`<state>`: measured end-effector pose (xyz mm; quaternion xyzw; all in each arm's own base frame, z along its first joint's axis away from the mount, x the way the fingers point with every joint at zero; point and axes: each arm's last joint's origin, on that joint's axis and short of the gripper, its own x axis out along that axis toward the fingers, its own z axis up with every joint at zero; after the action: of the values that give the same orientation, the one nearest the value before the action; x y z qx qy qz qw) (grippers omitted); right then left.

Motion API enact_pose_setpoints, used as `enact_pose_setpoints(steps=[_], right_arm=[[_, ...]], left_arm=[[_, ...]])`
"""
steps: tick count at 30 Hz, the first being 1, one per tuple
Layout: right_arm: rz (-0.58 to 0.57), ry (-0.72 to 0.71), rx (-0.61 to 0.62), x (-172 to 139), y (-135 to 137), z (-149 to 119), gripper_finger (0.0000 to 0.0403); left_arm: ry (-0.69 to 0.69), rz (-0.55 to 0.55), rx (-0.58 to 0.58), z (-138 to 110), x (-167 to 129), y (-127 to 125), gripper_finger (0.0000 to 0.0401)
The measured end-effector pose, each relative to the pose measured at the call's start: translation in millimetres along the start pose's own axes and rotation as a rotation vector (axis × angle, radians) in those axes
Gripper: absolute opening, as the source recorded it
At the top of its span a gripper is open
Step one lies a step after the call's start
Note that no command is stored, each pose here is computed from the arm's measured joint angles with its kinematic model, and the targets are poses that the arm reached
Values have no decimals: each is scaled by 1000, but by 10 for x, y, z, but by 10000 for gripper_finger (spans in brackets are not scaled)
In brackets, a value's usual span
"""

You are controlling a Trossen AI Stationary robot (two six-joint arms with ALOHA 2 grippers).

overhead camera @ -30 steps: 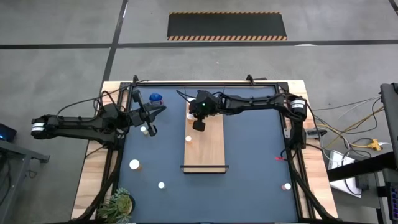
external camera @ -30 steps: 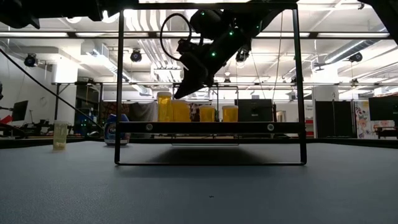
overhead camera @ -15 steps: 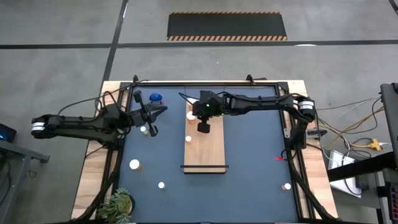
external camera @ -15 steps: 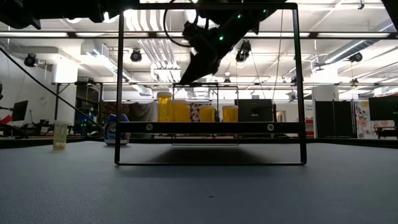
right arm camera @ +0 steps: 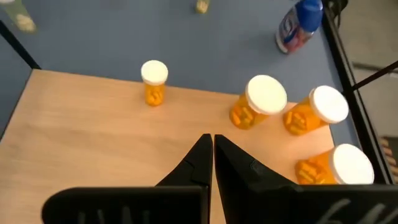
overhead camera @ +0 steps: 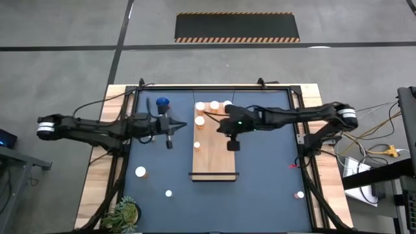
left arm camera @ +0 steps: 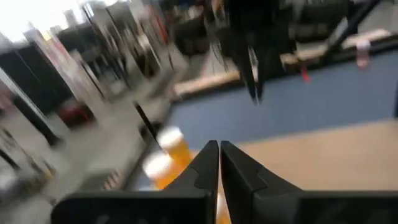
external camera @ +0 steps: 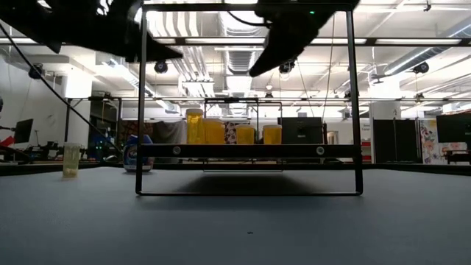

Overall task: Pick and place medicine bottles onto shelf by color
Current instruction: Put the big orange pill bottle on the shelf aligned with the big orange pill bottles

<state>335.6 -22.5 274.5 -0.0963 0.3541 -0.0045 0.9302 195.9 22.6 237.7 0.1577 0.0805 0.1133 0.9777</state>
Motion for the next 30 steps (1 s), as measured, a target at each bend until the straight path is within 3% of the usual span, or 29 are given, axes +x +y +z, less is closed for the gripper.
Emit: enact_pose_setpoints(steps=[7, 15, 30], right_arm=[[-23, -140, 9, -175, 78, -256, 9], [-43, -243, 29, -277, 111, -429, 9], [-40, -242, 58, -259, 119, -465, 9]], left_arm=[[247, -57, -84, -203, 133, -85, 0], [344, -7, -89, -357, 299, -1, 0], [428, 27, -65, -507, 657, 85, 0]])
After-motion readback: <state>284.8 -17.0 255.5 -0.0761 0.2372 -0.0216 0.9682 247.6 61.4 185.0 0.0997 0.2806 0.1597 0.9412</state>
